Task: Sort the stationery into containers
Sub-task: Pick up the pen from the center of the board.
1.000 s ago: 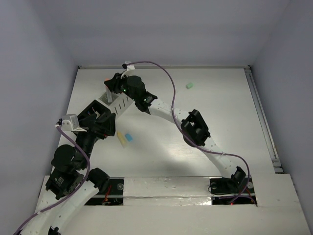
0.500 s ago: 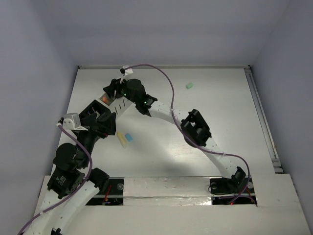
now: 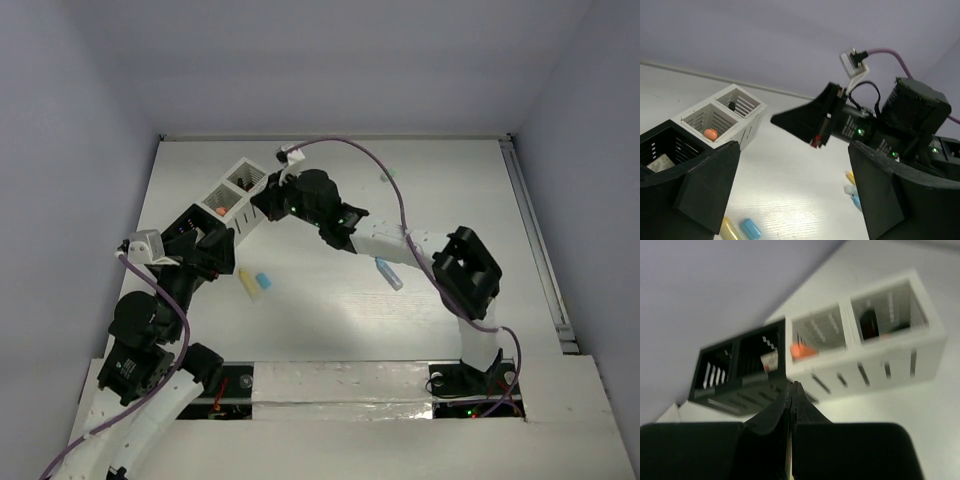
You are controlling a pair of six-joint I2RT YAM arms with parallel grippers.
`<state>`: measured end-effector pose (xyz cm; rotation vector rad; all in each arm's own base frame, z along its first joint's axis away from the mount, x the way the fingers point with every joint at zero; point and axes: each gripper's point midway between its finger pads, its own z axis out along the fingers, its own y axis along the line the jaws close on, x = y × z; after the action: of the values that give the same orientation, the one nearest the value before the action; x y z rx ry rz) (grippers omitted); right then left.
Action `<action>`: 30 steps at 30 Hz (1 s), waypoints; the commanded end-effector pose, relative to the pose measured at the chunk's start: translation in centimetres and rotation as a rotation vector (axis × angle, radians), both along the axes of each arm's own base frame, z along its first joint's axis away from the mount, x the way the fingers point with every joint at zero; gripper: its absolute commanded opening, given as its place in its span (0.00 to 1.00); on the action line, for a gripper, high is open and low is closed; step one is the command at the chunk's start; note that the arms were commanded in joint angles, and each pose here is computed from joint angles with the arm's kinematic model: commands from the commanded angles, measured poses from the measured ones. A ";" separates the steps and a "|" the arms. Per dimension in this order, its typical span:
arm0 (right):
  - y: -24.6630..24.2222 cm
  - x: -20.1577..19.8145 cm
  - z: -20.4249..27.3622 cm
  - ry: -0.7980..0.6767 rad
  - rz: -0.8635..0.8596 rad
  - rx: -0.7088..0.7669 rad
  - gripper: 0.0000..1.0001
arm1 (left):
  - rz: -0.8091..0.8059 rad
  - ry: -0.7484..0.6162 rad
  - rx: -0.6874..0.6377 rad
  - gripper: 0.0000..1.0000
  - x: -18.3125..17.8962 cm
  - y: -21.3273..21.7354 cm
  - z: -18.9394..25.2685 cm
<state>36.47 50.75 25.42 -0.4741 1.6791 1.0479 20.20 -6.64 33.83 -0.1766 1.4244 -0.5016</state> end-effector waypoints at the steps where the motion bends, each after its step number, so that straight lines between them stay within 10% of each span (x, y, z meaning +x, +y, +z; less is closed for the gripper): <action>1: -2.0 -3.6 -6.2 0.131 0.050 -0.169 0.00 | -0.001 -0.032 -0.001 0.85 0.5 -0.3 0.8; 13: -7.3 -11.6 -14.3 0.297 0.087 -0.411 0.32 | -0.007 -0.016 0.008 0.00 1.2 -0.5 0.4; 30: 2.1 -11.8 -15.3 0.208 0.186 -0.579 0.48 | 0.003 -0.039 -0.009 0.15 0.5 0.1 1.0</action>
<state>23.40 52.66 9.84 -0.8983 2.1589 0.8286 21.02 -6.75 33.37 -0.1667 1.4430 -0.4854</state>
